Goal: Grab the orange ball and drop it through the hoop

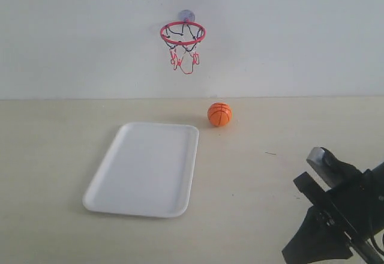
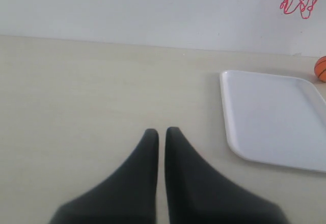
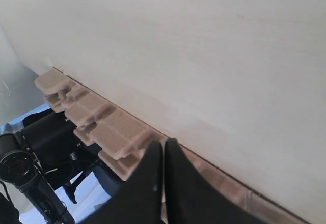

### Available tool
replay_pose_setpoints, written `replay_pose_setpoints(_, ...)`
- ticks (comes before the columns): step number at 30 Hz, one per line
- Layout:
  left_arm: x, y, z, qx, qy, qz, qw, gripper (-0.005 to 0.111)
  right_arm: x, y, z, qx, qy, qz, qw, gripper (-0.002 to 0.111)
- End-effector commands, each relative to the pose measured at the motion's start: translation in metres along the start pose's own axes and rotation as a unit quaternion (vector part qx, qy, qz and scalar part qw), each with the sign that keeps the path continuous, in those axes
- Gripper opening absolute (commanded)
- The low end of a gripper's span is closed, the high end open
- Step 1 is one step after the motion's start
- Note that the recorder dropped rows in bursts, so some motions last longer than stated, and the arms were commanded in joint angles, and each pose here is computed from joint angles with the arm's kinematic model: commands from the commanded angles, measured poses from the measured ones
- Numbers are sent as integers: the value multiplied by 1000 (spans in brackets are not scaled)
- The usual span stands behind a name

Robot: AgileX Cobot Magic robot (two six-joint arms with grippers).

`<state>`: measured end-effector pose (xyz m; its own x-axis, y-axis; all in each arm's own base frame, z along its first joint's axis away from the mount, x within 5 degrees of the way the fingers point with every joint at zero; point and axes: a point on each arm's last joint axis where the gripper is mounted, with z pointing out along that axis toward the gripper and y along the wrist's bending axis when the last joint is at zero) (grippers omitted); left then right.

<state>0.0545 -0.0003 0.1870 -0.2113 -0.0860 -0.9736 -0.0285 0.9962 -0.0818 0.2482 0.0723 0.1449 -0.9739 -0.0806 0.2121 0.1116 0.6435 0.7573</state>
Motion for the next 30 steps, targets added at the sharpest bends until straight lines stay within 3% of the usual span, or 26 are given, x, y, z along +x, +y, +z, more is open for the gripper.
replay_pose_setpoints(1, 0, 0, 0, 0, -6, -6, 1000, 4, 5, 16, -15, 13, -51, -38, 998, 0)
replay_pose_setpoints(4, 0, 0, 0, 0, -6, -6, 1000, 4, 16, 40, -38, 37, -133, -95, 986, 0)
replay_pose_setpoints(6, 0, 0, 0, 0, -6, -6, 1000, 4, 22, 54, -57, 74, -224, -137, 962, 0)
replay_pose_setpoints(10, 0, 0, 0, 0, -6, -6, 1000, 4, 43, 87, -110, 157, -456, -213, 850, 0)
replay_pose_setpoints(14, 0, 0, 0, 0, -6, -6, 1000, 4, 91, 111, -146, 172, -608, -245, 735, 0)
replay_pose_setpoints(17, 0, 0, 0, 0, -6, -6, 1000, 4, 132, 106, -151, 182, -682, -253, 661, 0)
replay_pose_setpoints(21, 0, 0, 0, 0, -6, -6, 1000, 4, 181, 79, -141, 210, -752, -265, 567, 0)
replay_pose_setpoints(25, 0, 0, 0, 0, -6, -6, 1000, 4, 212, 58, -125, 198, -788, -271, 516, 0)
replay_pose_setpoints(30, 0, 0, 0, 0, -6, -6, 1000, 4, 226, 42, -108, 182, -795, -286, 503, 0)
